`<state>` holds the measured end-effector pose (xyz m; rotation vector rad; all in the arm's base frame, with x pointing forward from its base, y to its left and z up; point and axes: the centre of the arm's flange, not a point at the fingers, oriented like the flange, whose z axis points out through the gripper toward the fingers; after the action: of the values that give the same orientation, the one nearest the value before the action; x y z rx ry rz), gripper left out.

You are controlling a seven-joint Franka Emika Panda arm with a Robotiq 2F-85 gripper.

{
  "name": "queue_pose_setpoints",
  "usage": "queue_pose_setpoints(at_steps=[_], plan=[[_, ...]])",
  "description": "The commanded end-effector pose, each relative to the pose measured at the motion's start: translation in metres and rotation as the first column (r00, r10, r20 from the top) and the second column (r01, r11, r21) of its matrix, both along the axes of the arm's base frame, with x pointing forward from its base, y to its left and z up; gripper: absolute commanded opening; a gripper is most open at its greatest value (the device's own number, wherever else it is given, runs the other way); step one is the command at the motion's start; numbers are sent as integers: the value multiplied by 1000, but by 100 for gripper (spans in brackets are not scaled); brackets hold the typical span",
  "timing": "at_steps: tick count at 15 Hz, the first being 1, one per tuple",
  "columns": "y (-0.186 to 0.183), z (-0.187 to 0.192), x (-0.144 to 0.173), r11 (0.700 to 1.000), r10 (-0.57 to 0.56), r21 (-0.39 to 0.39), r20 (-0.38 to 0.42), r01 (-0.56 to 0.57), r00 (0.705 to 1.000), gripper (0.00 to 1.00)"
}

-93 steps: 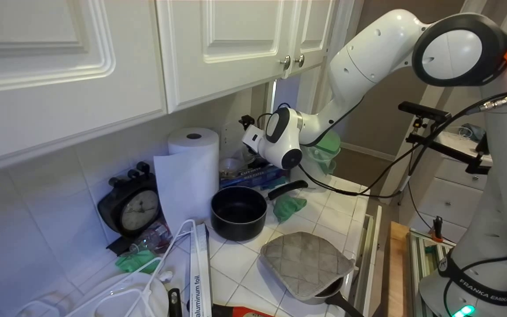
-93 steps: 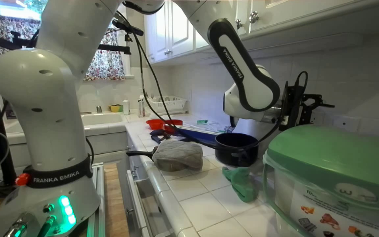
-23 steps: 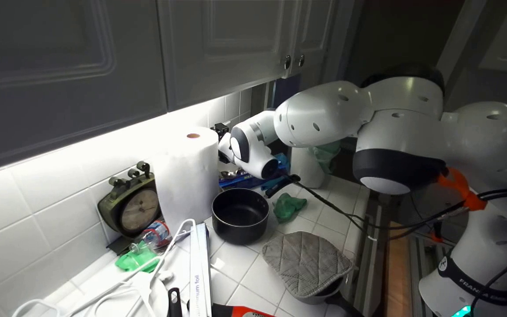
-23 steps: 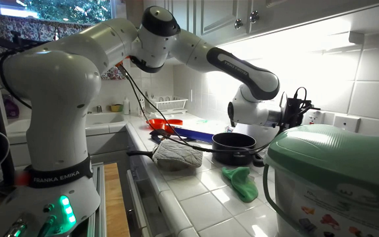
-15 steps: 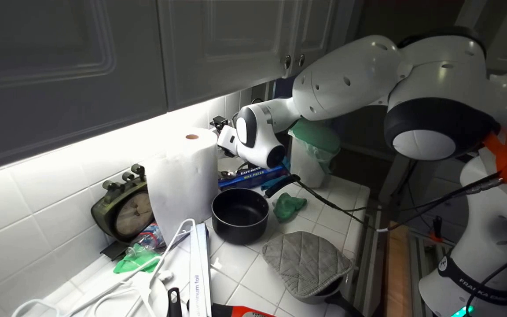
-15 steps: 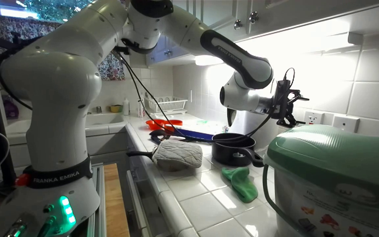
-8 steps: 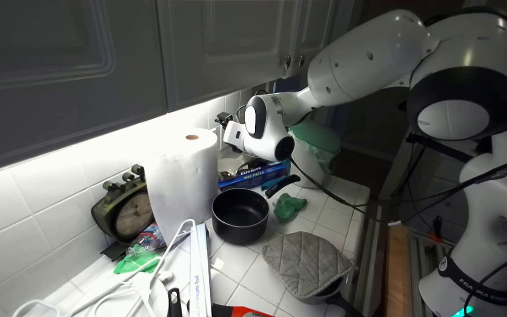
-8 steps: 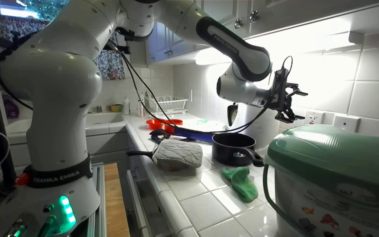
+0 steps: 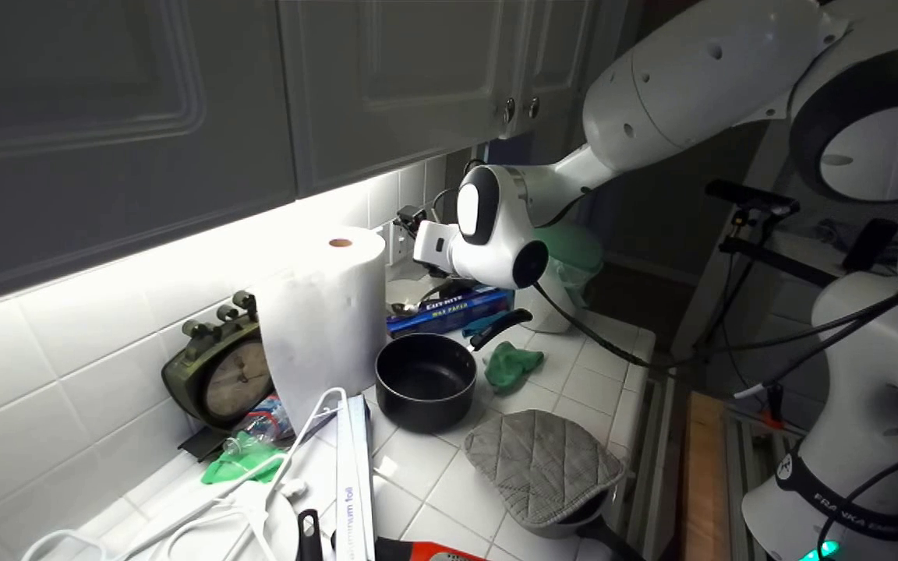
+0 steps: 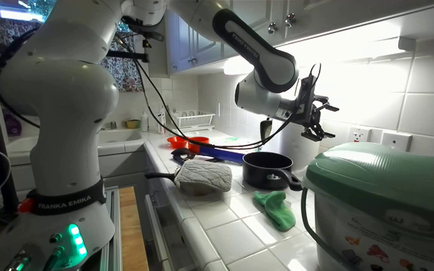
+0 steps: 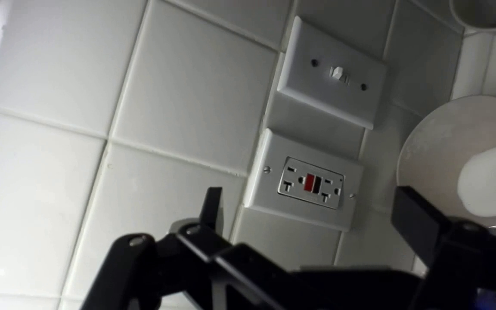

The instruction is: Turn on the light switch under the top cabinets

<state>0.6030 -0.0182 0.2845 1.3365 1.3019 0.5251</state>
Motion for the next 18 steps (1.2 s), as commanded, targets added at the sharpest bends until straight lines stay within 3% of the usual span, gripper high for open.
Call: queue_pose_setpoints(at_steps=[1,7,14,18], plan=[[-17,15,-55,999,-23,-26,-20,22,1000,100],[-20,25,-92,997,-74,-25,-45,73,996,100],[5,51,-117,992,-123,10,-82,124,989,100],[22,71,-129,988,-144,39,-143,151,979,100]])
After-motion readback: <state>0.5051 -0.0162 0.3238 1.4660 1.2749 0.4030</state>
